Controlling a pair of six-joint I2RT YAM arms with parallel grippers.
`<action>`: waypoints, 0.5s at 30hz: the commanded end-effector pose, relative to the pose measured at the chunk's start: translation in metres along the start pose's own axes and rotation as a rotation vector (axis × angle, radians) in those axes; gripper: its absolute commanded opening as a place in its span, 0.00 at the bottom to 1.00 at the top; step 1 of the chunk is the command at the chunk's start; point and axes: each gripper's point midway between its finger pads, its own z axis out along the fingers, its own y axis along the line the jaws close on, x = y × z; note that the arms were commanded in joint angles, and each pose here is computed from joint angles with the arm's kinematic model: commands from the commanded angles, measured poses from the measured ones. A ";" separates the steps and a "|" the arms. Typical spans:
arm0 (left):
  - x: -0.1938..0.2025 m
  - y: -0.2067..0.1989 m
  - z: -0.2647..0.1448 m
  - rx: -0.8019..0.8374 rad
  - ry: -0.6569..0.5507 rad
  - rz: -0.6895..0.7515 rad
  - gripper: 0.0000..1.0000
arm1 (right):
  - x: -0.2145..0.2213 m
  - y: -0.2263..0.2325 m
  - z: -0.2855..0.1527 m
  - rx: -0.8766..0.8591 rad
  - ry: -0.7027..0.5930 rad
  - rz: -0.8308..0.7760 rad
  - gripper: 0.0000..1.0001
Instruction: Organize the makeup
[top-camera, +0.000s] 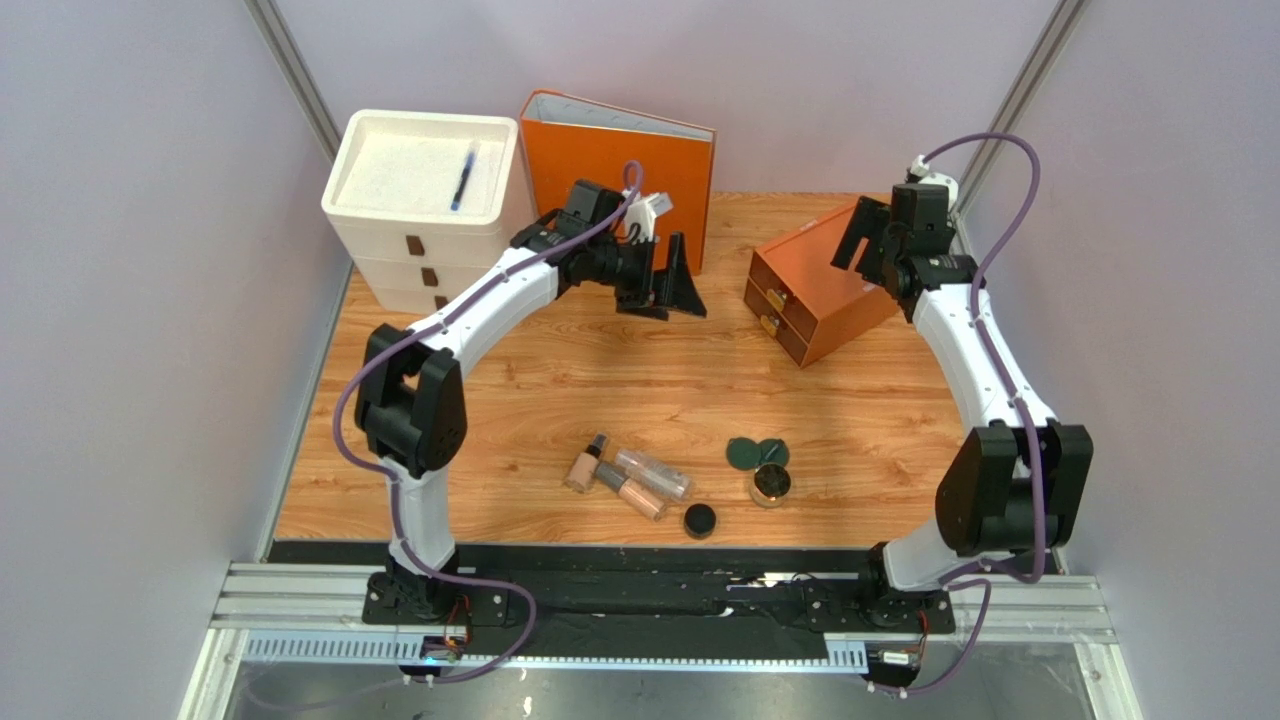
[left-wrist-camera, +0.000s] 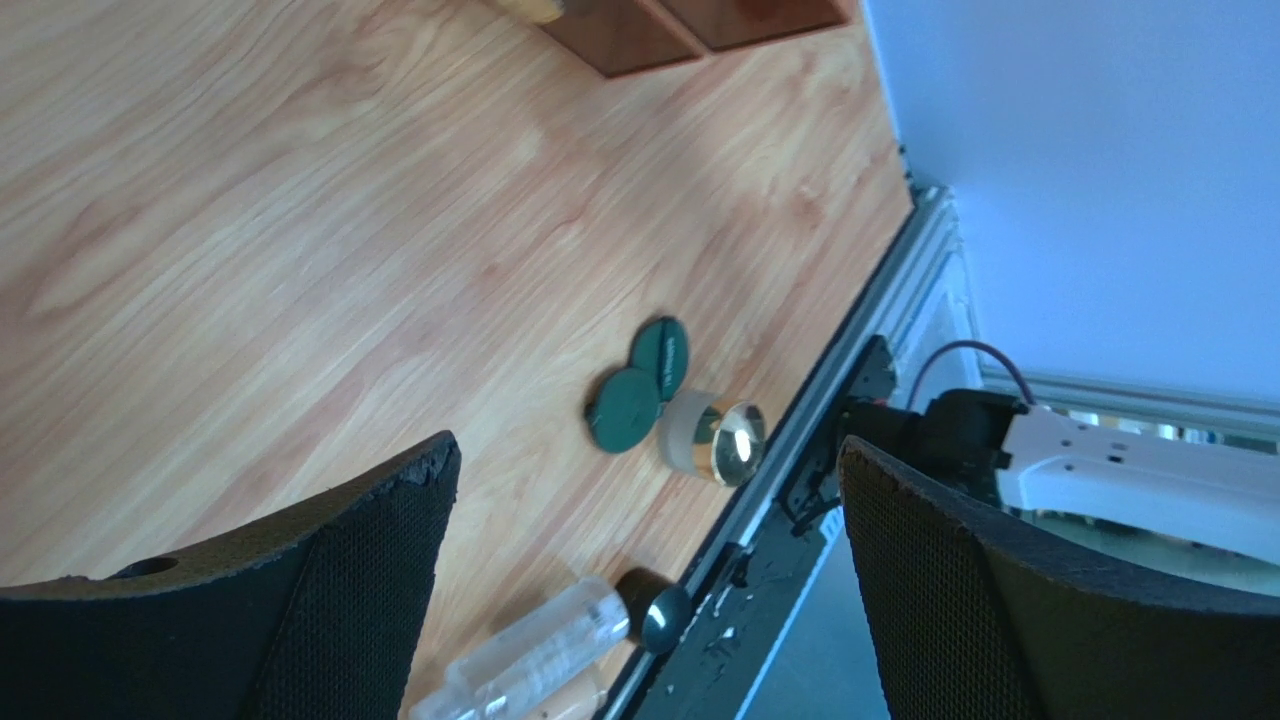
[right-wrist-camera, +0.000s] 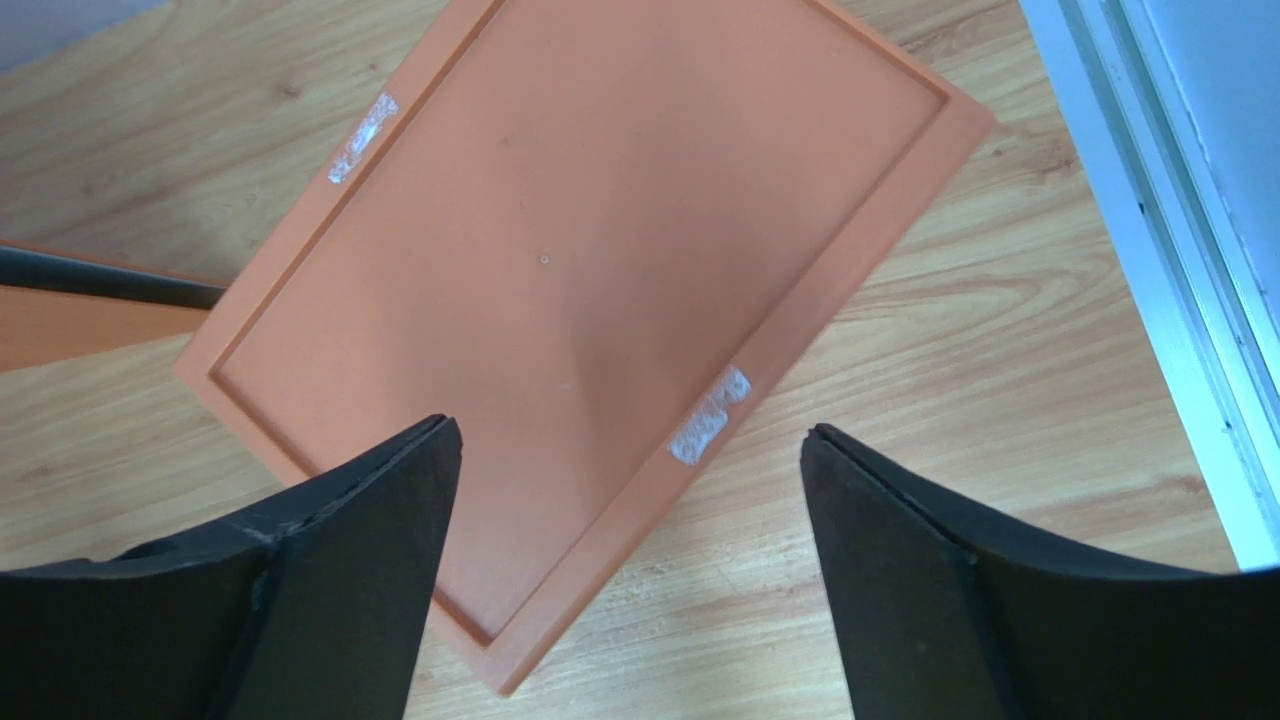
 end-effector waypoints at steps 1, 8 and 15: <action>-0.026 -0.056 0.017 0.204 0.010 0.071 0.99 | -0.001 0.015 0.021 -0.032 0.048 0.007 0.74; -0.049 -0.066 0.058 0.262 -0.020 -0.052 0.95 | 0.002 0.029 0.053 -0.049 0.113 0.014 0.00; -0.063 -0.041 0.099 0.230 -0.076 -0.329 0.89 | 0.037 0.023 0.073 -0.016 0.254 0.003 0.00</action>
